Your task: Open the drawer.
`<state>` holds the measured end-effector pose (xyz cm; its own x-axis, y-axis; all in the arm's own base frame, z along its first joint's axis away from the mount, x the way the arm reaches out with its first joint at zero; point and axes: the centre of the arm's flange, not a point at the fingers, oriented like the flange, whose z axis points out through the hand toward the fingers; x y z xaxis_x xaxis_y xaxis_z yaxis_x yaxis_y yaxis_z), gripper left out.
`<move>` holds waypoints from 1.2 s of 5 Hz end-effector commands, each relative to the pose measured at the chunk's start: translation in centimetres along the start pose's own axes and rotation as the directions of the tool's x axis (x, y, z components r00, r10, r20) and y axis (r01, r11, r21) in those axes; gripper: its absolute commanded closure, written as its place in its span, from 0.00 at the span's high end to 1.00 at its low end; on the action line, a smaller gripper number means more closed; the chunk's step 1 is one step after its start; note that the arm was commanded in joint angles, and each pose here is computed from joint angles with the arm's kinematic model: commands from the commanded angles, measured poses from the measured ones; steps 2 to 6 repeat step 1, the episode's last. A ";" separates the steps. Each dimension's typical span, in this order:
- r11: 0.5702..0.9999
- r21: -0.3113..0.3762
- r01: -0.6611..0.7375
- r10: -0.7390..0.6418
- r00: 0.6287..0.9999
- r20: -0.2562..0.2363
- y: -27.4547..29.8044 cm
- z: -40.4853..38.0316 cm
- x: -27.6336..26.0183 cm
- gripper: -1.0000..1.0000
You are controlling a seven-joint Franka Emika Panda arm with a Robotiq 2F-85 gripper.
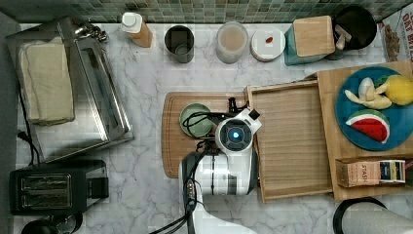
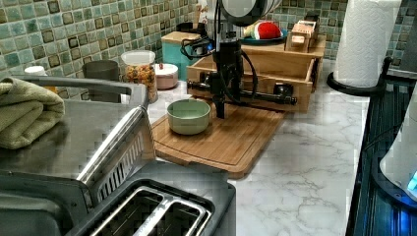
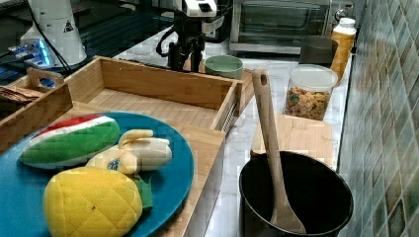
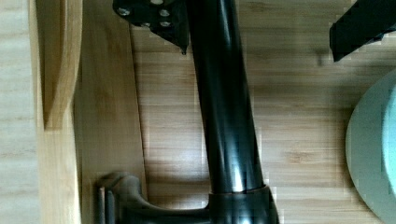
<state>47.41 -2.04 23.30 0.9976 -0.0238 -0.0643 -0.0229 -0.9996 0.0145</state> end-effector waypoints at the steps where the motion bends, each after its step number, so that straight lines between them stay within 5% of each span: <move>1: 0.987 0.015 0.162 -0.162 0.987 -0.005 -12.5 -1.3 -2.1 1.00; 6: 0.987 0.015 0.162 -0.162 0.987 -0.005 -12.5 -1.3 -2.1 1.00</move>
